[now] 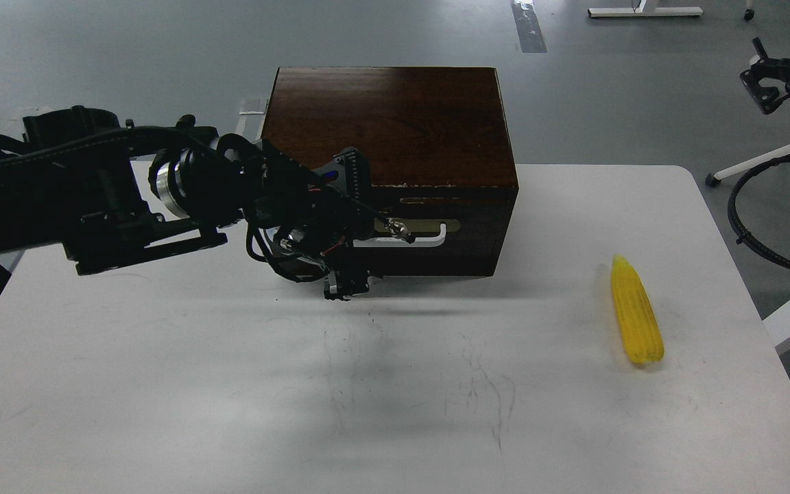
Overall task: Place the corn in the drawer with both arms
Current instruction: 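Grasp the white drawer handle with the left gripper, then pull the drawer out toward the robot with the left gripper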
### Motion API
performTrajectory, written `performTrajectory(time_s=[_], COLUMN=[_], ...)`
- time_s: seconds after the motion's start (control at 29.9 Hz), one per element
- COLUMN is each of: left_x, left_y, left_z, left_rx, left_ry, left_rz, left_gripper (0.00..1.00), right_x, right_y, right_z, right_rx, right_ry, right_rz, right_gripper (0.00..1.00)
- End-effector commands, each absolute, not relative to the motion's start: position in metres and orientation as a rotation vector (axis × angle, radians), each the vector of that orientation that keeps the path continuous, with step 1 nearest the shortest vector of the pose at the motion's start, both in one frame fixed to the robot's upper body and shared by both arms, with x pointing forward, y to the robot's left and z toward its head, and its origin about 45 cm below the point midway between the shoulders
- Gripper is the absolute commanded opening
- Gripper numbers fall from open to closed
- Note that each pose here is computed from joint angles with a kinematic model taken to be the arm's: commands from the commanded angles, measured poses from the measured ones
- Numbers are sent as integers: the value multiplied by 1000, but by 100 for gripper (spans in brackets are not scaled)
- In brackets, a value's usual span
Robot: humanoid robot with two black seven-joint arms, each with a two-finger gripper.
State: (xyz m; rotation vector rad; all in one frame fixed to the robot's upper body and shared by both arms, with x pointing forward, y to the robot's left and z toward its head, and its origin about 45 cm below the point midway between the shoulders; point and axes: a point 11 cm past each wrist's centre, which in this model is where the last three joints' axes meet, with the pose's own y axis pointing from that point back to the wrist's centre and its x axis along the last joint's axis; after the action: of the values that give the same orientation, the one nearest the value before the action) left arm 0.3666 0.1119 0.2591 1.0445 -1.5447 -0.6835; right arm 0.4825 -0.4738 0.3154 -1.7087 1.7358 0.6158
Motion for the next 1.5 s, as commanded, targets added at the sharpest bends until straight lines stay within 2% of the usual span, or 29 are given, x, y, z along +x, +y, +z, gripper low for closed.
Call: performTrajectory(time_s=[0.0,1.47], left_x=[360,334], left_y=[108,100], left_z=[258,262], left_rx=[1022,933], left_ry=[-1549,-1566], left_rz=[-699,-763], left_gripper=[58,58], right_x=[482,482], right_y=[-474,-476], right_z=[315,315], right_rx=[-1710,-1705], right_ry=[1738,1743], right_rz=[615,612], right_gripper=[100,100])
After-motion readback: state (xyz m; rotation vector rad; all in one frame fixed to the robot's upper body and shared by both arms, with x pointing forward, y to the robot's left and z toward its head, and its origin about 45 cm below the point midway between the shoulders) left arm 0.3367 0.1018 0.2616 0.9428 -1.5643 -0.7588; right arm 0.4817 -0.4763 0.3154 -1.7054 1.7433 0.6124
